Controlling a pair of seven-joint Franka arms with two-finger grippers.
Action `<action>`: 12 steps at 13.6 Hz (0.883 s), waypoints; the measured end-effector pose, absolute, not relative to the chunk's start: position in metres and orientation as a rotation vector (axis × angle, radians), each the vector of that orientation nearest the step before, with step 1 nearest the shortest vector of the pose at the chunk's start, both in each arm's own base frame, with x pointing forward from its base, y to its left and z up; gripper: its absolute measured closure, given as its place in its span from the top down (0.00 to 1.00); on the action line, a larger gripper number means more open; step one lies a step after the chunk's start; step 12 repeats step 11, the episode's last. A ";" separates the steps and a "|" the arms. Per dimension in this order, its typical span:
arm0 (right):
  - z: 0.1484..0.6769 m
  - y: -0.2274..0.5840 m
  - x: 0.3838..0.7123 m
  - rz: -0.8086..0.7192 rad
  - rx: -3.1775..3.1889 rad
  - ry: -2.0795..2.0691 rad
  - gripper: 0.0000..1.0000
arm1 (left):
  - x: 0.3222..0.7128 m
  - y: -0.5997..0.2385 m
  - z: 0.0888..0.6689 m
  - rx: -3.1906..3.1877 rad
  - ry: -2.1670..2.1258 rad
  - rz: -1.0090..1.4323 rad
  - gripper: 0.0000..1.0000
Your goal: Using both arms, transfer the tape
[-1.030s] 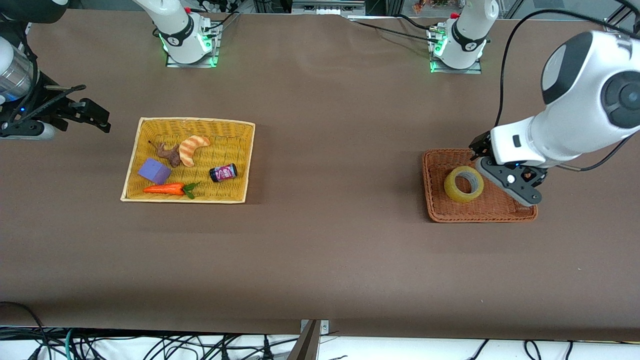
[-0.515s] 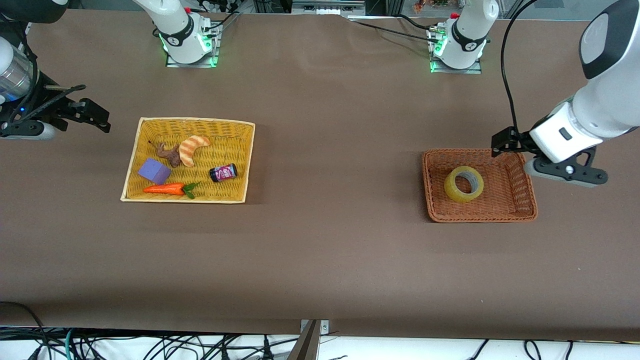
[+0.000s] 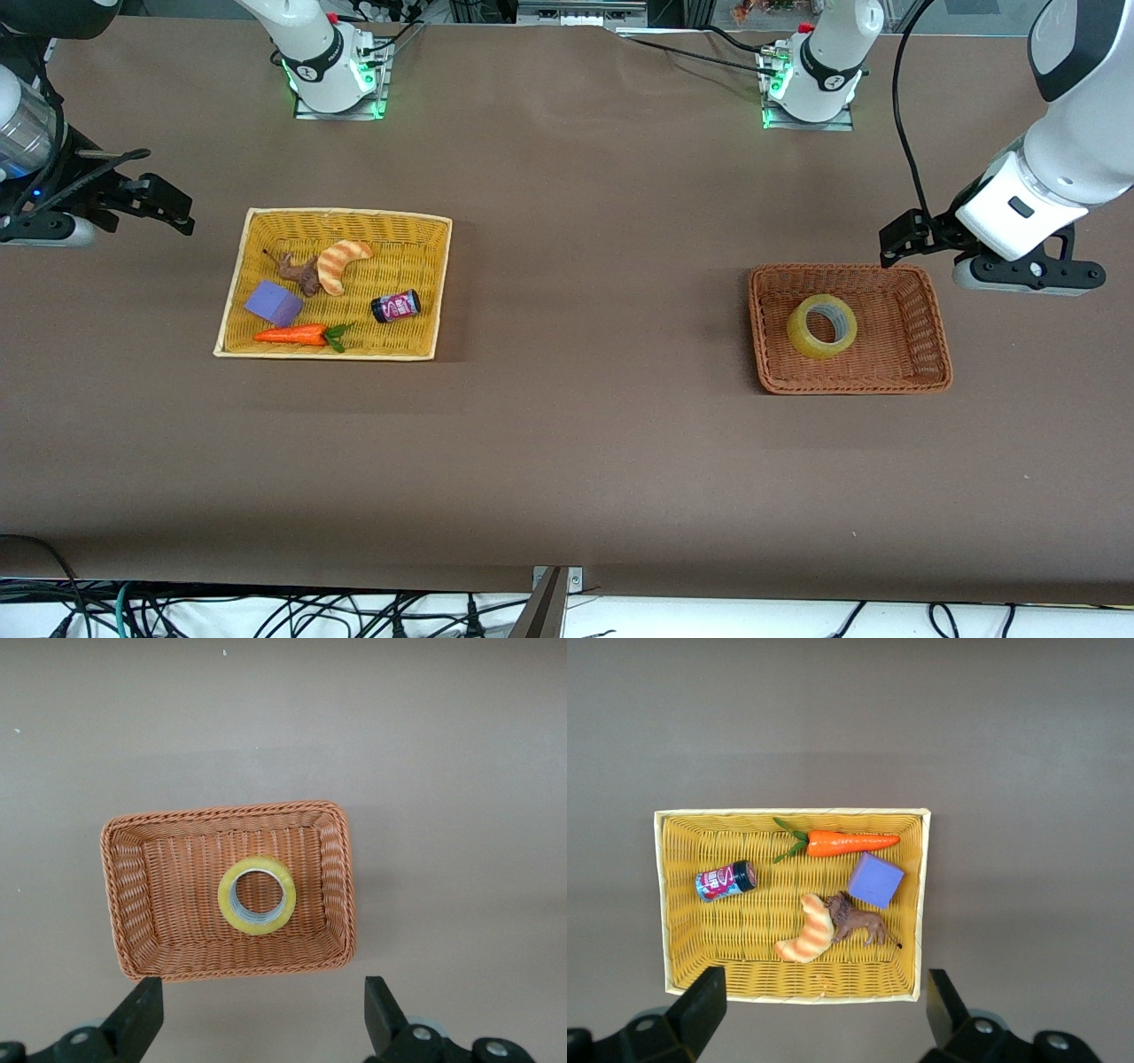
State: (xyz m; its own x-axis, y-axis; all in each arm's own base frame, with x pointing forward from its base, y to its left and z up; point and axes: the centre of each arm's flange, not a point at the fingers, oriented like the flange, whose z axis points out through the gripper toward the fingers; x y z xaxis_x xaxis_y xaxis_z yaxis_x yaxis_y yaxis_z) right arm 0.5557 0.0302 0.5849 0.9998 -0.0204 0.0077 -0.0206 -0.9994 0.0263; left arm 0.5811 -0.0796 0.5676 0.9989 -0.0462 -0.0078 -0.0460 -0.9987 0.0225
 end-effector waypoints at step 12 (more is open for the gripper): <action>0.589 0.029 0.556 0.016 3.112 0.133 1.00 | 0.572 -0.077 0.569 3.127 -0.059 -0.074 1.00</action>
